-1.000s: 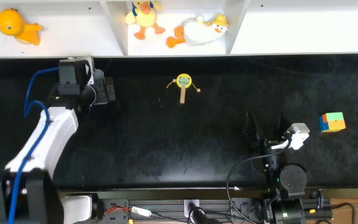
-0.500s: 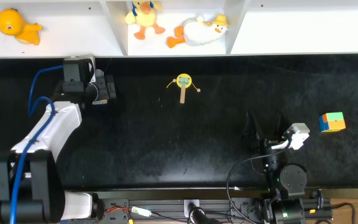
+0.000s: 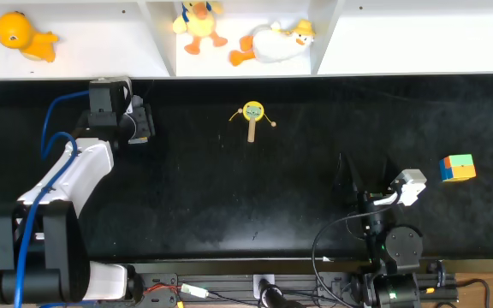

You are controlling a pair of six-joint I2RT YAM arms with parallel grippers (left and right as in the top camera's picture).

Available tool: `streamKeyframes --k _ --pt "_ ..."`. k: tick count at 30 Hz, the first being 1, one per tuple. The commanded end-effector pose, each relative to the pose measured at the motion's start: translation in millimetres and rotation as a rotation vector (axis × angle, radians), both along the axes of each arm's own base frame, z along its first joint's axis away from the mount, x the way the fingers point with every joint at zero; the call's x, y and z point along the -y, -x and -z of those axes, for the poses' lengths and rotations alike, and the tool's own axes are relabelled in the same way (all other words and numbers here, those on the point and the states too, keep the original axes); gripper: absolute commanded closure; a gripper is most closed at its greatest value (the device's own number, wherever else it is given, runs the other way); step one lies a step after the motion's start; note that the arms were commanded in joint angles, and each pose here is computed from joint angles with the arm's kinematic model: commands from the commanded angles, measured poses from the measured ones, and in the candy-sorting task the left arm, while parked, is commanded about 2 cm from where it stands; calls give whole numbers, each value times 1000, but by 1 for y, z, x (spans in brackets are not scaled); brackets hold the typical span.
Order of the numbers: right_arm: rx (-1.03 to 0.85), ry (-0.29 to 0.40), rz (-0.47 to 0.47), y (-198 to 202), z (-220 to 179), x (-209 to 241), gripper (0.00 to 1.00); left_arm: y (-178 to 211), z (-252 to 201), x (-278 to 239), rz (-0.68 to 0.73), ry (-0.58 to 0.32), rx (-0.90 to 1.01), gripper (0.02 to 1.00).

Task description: Store Toys

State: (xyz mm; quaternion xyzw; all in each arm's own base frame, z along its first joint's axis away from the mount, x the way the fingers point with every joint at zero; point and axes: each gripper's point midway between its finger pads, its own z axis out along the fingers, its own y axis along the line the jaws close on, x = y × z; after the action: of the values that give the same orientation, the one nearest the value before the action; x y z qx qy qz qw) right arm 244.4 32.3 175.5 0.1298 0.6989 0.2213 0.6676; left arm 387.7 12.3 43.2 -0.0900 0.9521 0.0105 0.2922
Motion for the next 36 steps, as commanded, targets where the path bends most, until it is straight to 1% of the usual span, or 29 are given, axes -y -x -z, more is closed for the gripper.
streamKeyframes --k 1,7,13,17,21,29,33,36 --pt "-1 -4 6 0 4 1 5 2 4 -2 -26 0 -7 367" --pt "-1 -4 6 0 4 1 5 -1 2 1 -15 16 7 474" --pt "-1 -4 6 0 4 1 5 -2 0 4 -5 32 9 623" --pt "-1 -4 6 0 4 1 7 -6 -11 5 -1 37 28 634" --pt "-1 -4 6 0 4 1 7 -8 -28 5 -2 34 44 669" --pt "-1 -4 6 0 4 1 5 -10 -80 3 -4 23 145 671" --pt "-1 -4 6 0 4 1 7 -10 -112 -5 -33 -12 232 671" --pt "-1 -4 6 0 4 1 7 -17 -126 -9 -37 -40 293 671"
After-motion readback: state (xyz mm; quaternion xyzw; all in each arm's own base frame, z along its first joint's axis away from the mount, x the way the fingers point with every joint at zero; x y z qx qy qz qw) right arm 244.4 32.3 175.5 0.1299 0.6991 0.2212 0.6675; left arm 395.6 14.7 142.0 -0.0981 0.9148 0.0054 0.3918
